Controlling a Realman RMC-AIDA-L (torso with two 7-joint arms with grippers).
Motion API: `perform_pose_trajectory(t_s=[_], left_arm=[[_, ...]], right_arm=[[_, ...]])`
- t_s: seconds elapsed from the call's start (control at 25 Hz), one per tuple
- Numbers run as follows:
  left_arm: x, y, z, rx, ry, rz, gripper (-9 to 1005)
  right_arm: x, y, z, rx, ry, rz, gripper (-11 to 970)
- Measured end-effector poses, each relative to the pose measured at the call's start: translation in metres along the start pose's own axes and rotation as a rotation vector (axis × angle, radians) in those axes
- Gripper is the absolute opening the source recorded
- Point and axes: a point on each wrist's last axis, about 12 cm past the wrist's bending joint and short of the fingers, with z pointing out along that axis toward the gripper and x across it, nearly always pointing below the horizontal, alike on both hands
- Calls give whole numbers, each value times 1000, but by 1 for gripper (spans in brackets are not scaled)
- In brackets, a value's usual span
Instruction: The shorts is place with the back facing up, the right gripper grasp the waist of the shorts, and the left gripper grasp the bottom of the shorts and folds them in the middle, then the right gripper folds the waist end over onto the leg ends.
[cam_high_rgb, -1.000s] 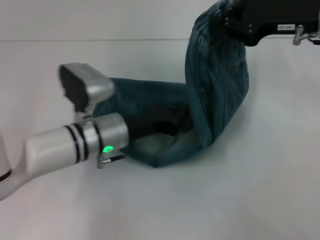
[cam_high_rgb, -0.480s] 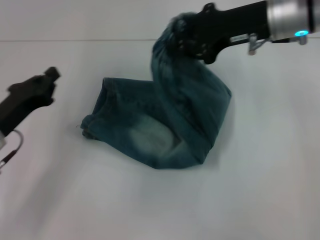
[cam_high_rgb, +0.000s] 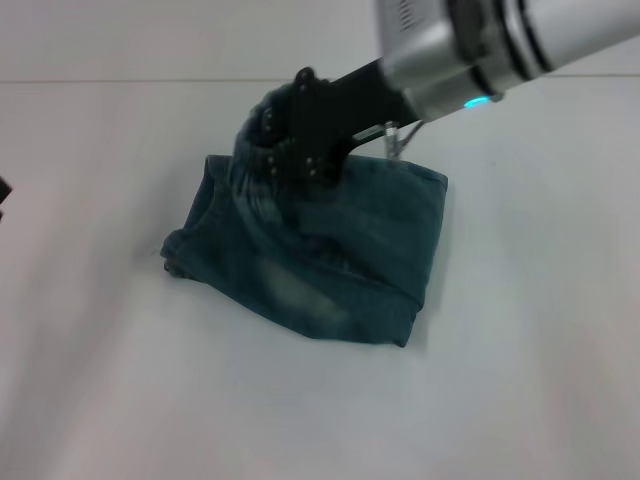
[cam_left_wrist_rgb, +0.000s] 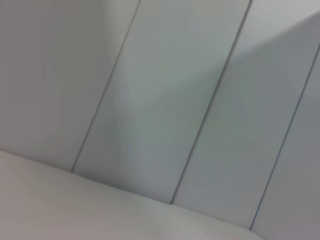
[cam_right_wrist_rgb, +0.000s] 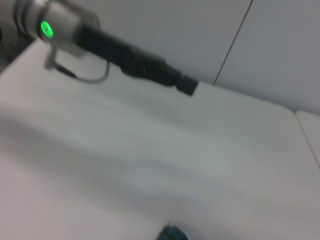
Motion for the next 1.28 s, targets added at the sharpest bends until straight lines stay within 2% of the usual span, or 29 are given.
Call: perform_pose_trajectory(t_s=[0.24,0.52,0.72,0.88,0.96,1.08,1.12,1.2,1.28], left_arm=[[6,1,-19,-18,0,-21,0],[9,1,-26,-20,4,-6,0],[10,-8,-27,67,3,72,1],[11,-18,-27,162,23,109,31],[13,-22,-25,213,46,124,51],[16,-29,-21,305,104,141,150],[17,-31,-18,356,149,152,184],[16,-31,-17,375,164,157,250],[14,-32,-12,436,214,167,316]], right_arm=[[-2,3,24,-15,99,-69,192],[2,7,23,-30,105,-58,518],[15,18,1,0,55,29,722],[39,45,-29,72,-88,156,879],[61,66,-44,135,-170,244,888],[92,98,-59,213,-248,344,901],[103,111,-64,237,-262,378,905],[122,134,-69,278,-275,428,914],[139,158,-72,316,-290,458,915]])
